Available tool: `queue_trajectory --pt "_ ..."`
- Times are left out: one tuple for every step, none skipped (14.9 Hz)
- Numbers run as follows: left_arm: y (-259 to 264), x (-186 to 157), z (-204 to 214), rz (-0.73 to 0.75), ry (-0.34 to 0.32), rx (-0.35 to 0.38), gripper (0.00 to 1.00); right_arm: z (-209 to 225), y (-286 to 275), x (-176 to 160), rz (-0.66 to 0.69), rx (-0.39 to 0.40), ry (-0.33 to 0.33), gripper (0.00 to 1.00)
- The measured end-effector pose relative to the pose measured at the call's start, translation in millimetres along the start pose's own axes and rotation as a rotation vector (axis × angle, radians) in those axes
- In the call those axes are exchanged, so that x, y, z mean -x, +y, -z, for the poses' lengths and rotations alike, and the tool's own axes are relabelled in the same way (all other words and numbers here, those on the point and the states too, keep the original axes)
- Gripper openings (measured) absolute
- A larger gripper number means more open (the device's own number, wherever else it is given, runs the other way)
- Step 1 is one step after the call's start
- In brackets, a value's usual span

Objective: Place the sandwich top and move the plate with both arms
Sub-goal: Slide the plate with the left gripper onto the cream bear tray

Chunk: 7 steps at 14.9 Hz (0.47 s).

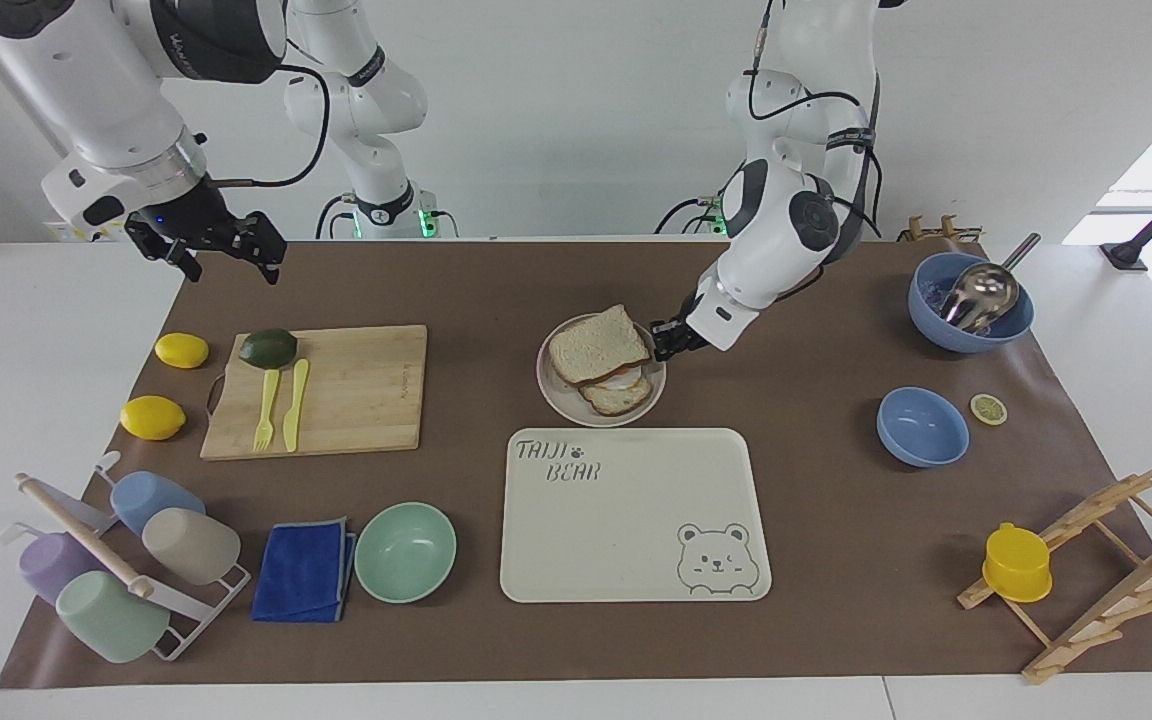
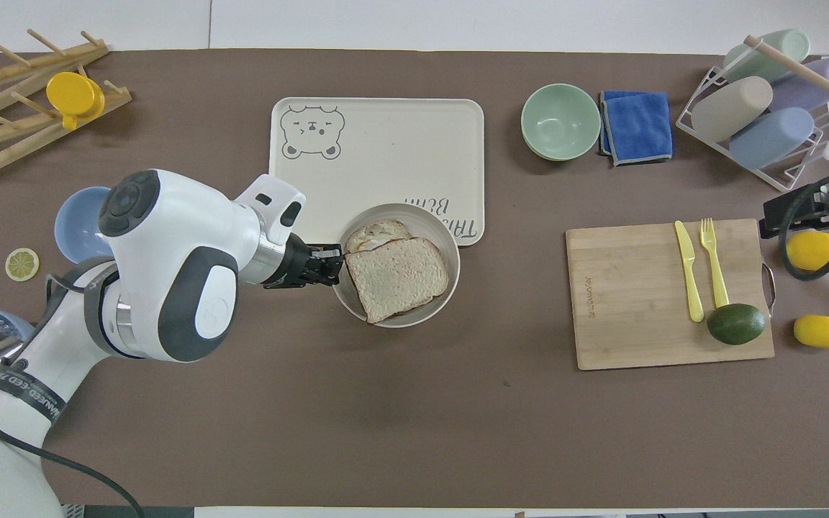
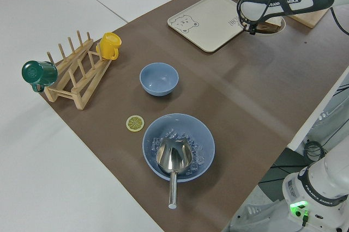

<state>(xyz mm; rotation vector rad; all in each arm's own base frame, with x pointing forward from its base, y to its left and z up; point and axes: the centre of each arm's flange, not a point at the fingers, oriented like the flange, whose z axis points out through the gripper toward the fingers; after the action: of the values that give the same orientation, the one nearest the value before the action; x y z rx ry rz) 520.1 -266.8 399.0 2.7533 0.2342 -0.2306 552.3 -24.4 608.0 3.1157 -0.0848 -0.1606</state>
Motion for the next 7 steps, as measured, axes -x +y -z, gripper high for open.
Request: queue_trajectory --pt "0 -18 10 0.010 0.009 0.011 0.03 0 0 0 0.000 0.000 0.001 1.00" --pt "1 -39 18 0.016 0.016 0.022 0.03 0 0 0 0.000 0.000 0.003 1.00" --pt "3 -62 22 0.019 0.021 0.031 0.03 1 0 -1 0.000 0.000 0.007 1.00" --pt "6 -82 22 0.022 0.023 0.036 0.03 1 0 -1 0.000 0.000 0.010 1.00" --pt "5 -101 17 0.026 0.024 0.037 0.03 1 0 -1 0.001 0.000 0.010 1.00" --pt "0 -117 9 0.022 0.023 0.035 0.03 1 -1 -1 0.001 0.000 0.010 1.00" --pt "-6 -130 -2 0.009 0.018 0.031 0.03 1 -1 -1 0.002 0.000 0.011 1.00"
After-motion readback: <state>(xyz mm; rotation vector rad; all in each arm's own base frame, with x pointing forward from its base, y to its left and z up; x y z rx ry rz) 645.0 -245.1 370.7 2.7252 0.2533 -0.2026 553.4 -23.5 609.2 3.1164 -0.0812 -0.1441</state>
